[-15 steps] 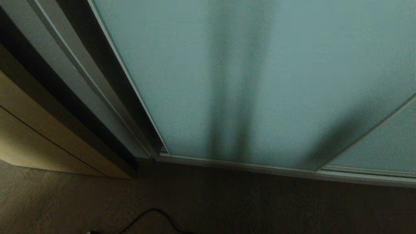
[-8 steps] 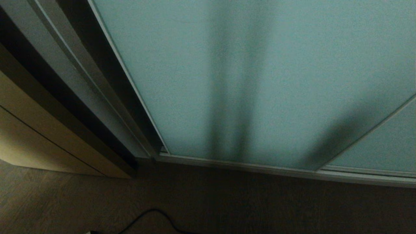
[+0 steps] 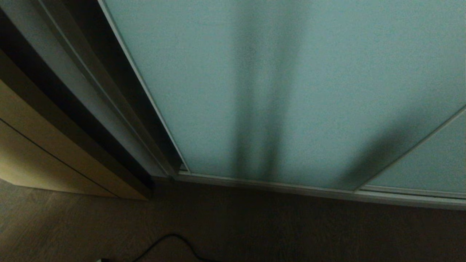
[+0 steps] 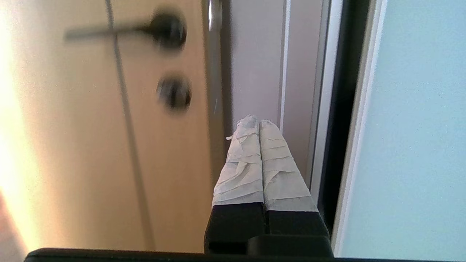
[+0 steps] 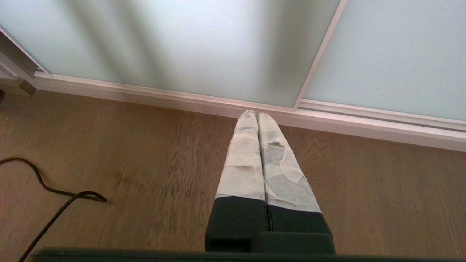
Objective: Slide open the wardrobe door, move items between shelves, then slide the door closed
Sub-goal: Open the door
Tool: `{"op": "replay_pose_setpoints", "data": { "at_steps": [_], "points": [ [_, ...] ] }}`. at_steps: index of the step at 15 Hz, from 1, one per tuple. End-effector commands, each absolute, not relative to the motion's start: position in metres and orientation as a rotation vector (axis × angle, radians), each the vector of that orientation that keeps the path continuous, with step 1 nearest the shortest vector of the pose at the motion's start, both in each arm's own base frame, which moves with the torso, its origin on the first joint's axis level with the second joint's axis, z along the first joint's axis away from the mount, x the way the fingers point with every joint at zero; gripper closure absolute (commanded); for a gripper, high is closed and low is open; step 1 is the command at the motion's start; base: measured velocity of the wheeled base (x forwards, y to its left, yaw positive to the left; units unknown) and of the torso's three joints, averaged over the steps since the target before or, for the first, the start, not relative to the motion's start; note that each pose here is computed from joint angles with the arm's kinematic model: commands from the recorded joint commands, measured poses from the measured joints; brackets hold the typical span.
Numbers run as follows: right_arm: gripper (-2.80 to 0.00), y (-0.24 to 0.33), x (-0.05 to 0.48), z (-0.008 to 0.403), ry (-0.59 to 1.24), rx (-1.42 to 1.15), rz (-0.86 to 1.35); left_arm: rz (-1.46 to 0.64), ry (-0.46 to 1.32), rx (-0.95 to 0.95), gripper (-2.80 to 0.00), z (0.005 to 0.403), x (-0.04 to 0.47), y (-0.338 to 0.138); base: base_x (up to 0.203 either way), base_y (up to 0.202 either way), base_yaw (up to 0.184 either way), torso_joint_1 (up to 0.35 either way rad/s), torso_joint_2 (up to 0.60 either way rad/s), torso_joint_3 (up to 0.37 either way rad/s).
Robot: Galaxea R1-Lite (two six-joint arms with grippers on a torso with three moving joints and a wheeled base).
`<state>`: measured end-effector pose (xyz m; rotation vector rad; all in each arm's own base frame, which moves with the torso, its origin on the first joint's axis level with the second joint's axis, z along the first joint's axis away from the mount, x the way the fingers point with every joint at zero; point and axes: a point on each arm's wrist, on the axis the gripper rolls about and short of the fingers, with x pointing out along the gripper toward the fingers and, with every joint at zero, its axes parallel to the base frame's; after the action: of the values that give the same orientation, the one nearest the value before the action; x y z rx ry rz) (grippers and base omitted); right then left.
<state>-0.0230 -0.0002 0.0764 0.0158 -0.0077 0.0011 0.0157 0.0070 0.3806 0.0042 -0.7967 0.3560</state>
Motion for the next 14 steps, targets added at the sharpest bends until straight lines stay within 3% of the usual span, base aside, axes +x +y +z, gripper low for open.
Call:
{"op": "replay_pose_setpoints", "data": {
  "at_steps": [1, 14],
  "points": [
    [0.00, 0.000, -0.023, 0.076, -0.009, 0.015, 0.002, 0.365, -0.801, -0.001, 0.00, 0.393, 0.071, 0.007, 0.000, 0.000, 0.000, 0.000, 0.00, 0.000],
    [0.00, 0.000, -0.023, 0.076, -0.009, 0.015, 0.002, 0.220, -0.723, -0.077, 0.00, 0.410, 0.183, -0.009, 0.000, 0.000, 0.000, 0.000, 0.00, 0.000]
  ]
}}
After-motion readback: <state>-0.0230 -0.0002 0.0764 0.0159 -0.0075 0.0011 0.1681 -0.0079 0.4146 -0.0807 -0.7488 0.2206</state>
